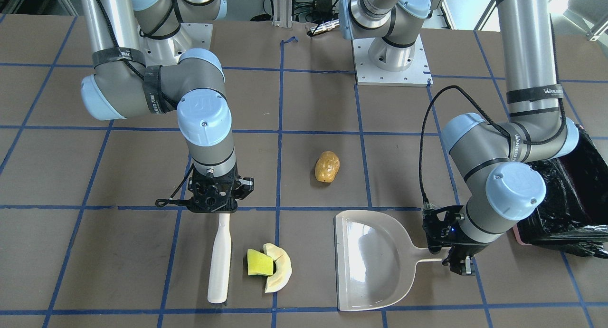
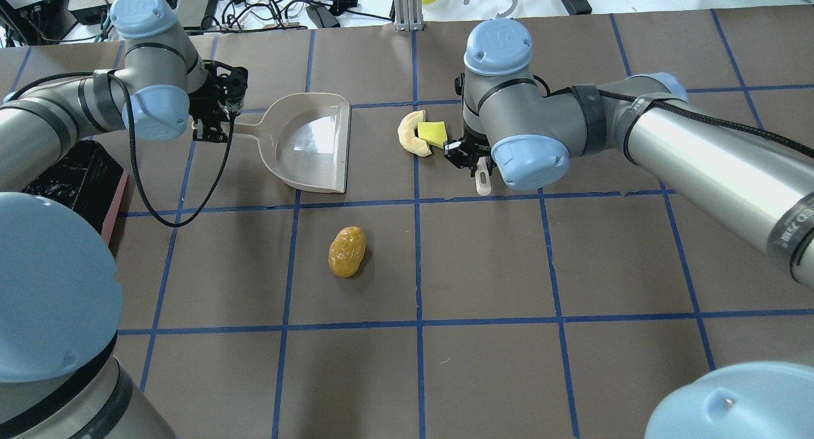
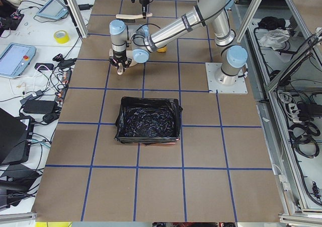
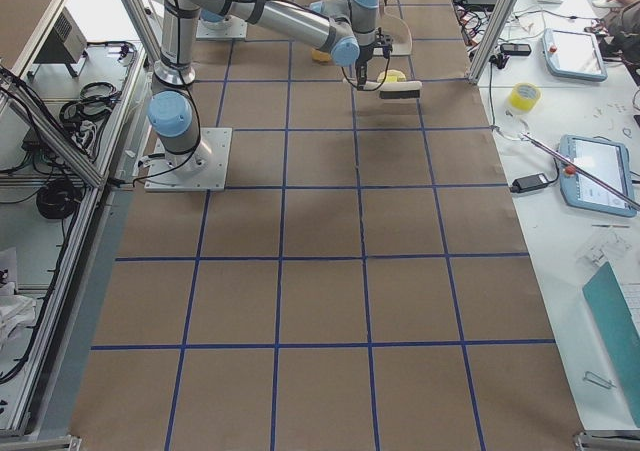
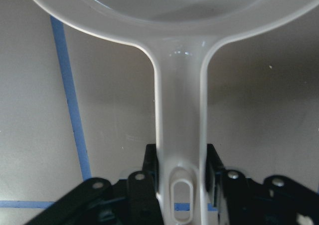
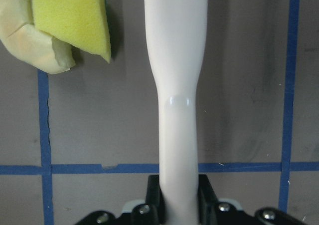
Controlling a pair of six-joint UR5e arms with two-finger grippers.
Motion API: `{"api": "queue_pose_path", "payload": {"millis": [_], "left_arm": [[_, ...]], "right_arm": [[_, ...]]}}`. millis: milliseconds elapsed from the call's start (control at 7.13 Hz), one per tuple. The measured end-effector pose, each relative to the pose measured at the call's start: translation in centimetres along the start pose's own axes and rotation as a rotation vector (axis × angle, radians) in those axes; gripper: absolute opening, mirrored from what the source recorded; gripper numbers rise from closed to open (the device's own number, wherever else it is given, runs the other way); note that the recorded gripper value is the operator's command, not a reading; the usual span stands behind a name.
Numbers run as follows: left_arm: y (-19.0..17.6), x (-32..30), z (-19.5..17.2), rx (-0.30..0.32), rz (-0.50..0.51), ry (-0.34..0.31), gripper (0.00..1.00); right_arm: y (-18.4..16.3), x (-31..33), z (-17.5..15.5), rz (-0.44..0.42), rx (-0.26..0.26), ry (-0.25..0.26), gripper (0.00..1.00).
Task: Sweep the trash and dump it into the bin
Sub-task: 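Sweep the sponge and crumpled item into the dustpan with the right gripper's brush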
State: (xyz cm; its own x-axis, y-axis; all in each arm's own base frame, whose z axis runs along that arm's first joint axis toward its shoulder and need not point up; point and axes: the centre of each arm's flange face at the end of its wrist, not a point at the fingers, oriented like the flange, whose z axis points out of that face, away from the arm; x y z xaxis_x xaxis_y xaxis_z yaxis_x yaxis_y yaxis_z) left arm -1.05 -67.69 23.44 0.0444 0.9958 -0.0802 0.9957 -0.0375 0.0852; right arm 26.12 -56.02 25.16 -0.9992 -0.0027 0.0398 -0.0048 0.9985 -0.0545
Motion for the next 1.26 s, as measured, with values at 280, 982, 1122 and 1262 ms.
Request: {"api": "queue_pose_path", "payload": {"millis": [280, 982, 1122, 1262], "left_arm": [[0.1, 0.0, 0.1, -0.012, -0.003, 0.007, 0.0], [-1.1, 0.2, -0.1, -0.055, 0.004, 0.022, 0.0], [-1.3, 0.2, -0.1, -0.061, 0.005, 0.023, 0.0], [-1.3, 0.2, -0.1, -0.067, 0.005, 0.025, 0.0]], "right_arm": [[-0.3, -1.6, 1.0, -0.001, -0.011, -0.001, 0.0], [-0.3, -5.8, 1.5, 0.044, -0.038, -0.119, 0.0], [-0.3, -7.2, 1.4, 0.05, -0.033, -0.133, 0.0], [-0.6, -9.1, 1.4, 0.057, -0.026, -0.143, 0.0]]}}
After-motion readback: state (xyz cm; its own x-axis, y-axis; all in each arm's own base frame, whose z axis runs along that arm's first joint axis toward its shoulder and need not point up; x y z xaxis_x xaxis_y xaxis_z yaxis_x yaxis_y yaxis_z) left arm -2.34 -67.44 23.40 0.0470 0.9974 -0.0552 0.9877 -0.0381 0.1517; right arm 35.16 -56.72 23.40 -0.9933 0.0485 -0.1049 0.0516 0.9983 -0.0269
